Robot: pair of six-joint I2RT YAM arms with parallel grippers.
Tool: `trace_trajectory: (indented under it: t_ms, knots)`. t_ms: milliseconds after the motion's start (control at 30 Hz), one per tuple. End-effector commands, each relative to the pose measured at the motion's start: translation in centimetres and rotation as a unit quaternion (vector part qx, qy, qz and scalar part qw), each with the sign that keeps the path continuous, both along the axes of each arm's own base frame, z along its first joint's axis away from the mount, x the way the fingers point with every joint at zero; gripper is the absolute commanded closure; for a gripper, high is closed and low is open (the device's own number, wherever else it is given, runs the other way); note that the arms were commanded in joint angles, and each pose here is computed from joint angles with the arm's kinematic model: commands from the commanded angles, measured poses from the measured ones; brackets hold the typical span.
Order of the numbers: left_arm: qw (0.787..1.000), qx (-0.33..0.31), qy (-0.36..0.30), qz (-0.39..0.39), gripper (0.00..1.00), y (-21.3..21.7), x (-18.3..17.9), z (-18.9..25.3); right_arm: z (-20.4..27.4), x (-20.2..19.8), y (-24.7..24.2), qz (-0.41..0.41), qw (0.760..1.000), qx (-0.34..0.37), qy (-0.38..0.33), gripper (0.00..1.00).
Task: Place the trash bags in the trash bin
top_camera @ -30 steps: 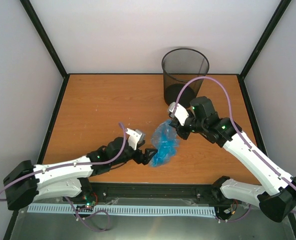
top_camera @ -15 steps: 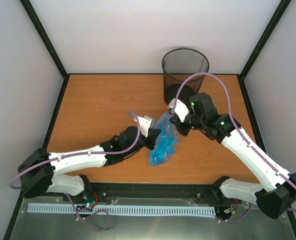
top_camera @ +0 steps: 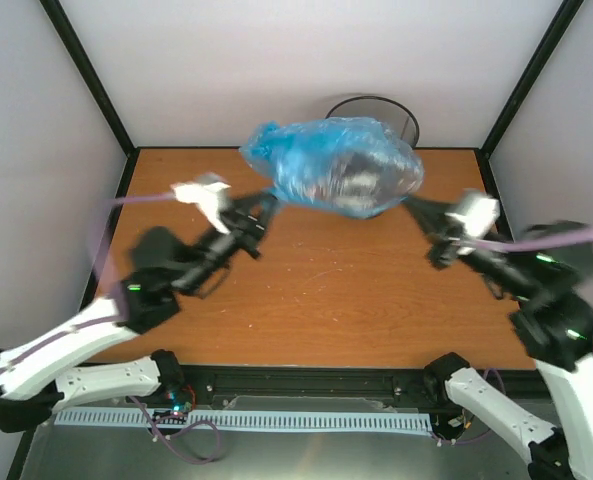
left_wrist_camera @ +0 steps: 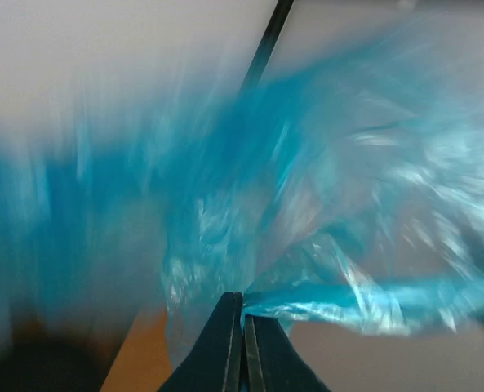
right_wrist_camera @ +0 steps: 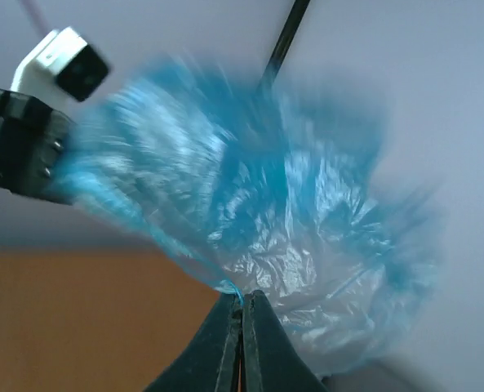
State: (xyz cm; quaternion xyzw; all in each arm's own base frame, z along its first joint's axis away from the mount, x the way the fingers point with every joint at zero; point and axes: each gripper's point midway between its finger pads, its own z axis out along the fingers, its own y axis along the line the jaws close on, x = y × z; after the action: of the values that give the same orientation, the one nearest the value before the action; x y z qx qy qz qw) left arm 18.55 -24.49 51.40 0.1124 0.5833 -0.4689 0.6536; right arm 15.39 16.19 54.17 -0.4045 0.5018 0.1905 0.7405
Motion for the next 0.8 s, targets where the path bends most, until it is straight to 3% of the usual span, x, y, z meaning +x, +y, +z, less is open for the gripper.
trace_trajectory:
  t_ms: [0,100,233,467,633,667,700,733,767]
  knots:
    - [0.959,0.204,0.191,-0.052,0.99,-7.5,2.3,-24.6,-24.5,6.6,4.3,0.043,0.943,-0.177,0.280,0.97]
    - [0.953,0.199,0.215,-0.079,0.99,-7.1,0.7,-27.7,-28.3,3.4,4.8,0.116,0.915,-0.205,0.327,0.97]
    - [0.950,0.204,0.222,-0.077,0.99,-5.9,-0.1,-27.4,-27.6,0.1,4.6,0.162,0.918,-0.193,0.307,0.97]
    - [0.953,0.191,0.226,-0.068,0.99,-3.8,-0.9,-26.7,-25.2,-0.9,4.5,0.170,0.925,-0.163,0.298,0.97]
    - [0.953,0.194,0.225,-0.057,0.99,-3.0,-0.9,-25.7,-24.0,1.4,4.5,0.125,0.930,-0.155,0.310,0.97]
    - [0.953,0.195,0.226,-0.053,0.99,-2.9,-0.9,-25.5,-23.9,2.3,4.3,0.106,0.931,-0.154,0.312,0.87]
    - [0.954,0.193,0.224,-0.052,0.99,-2.8,-0.8,-24.9,-23.9,3.0,4.1,0.085,0.933,-0.157,0.312,0.60]
    - [0.954,0.192,0.223,-0.051,0.99,-2.8,-0.8,-24.6,-23.9,3.6,3.9,0.070,0.934,-0.162,0.310,0.42]
    - [0.955,0.190,0.221,-0.051,0.99,-2.8,-0.8,-24.3,-24.1,4.0,3.6,0.059,0.935,-0.171,0.306,0.32]
